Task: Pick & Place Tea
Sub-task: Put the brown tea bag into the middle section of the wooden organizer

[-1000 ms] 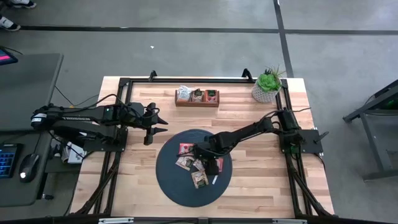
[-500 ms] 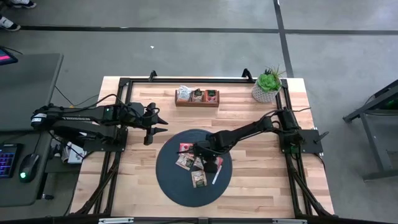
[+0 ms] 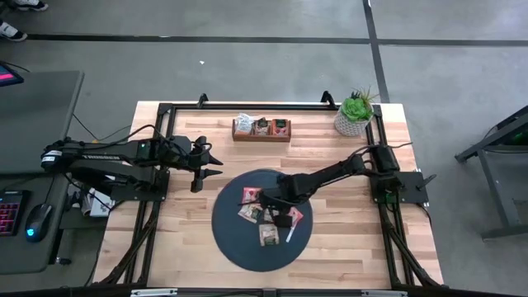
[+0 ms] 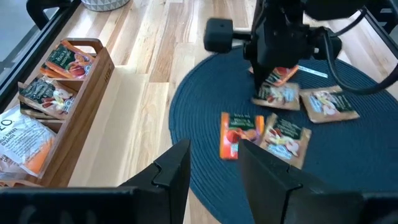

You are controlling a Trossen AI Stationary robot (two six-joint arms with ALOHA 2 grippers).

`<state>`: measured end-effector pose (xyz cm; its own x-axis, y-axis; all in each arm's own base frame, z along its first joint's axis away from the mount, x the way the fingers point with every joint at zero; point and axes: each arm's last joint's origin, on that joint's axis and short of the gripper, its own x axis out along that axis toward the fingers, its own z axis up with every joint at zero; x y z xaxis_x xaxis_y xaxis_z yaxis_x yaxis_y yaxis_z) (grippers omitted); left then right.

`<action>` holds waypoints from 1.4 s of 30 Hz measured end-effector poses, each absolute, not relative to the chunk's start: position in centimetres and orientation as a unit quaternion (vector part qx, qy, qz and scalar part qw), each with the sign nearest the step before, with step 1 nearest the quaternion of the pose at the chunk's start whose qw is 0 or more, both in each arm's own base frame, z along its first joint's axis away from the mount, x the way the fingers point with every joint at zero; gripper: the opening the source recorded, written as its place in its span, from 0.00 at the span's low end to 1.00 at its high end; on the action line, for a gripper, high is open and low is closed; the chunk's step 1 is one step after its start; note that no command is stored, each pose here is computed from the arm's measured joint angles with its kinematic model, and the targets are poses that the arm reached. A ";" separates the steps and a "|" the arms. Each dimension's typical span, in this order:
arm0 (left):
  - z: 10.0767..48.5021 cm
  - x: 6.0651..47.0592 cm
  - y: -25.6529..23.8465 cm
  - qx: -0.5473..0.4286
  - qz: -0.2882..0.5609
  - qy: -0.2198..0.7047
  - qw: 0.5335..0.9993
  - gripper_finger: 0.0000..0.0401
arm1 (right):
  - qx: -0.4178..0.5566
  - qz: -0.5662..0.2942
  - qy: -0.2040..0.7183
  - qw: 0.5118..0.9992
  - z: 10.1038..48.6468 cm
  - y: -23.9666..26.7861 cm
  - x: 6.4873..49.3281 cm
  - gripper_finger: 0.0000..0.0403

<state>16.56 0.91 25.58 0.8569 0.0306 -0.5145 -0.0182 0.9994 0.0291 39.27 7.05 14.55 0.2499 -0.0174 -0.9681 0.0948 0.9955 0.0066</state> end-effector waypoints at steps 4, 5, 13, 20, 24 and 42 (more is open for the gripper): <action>25.6 16.6 0.9 0.011 0.013 0.267 0.964 0.33 | 0.017 -0.053 0.588 0.807 16.8 6.8 38.9 0.00; 25.6 16.6 0.9 0.011 0.013 0.267 0.964 0.33 | 0.015 -0.055 0.582 0.812 17.4 6.7 38.8 0.00; 25.6 16.6 0.9 0.011 0.013 0.267 0.964 0.33 | -0.012 -0.087 0.530 0.844 21.3 6.3 38.0 0.00; 25.6 16.6 0.9 0.011 0.013 0.266 0.964 0.33 | -0.051 -0.128 0.494 0.858 23.4 3.5 37.9 0.00; 25.6 16.6 0.9 0.011 0.013 0.267 0.964 0.33 | -0.061 -0.138 0.494 0.856 23.9 0.8 38.3 0.00; 25.6 16.6 0.9 0.008 0.015 0.267 0.964 0.33 | -0.105 -0.170 0.466 0.862 28.0 -12.7 37.9 0.00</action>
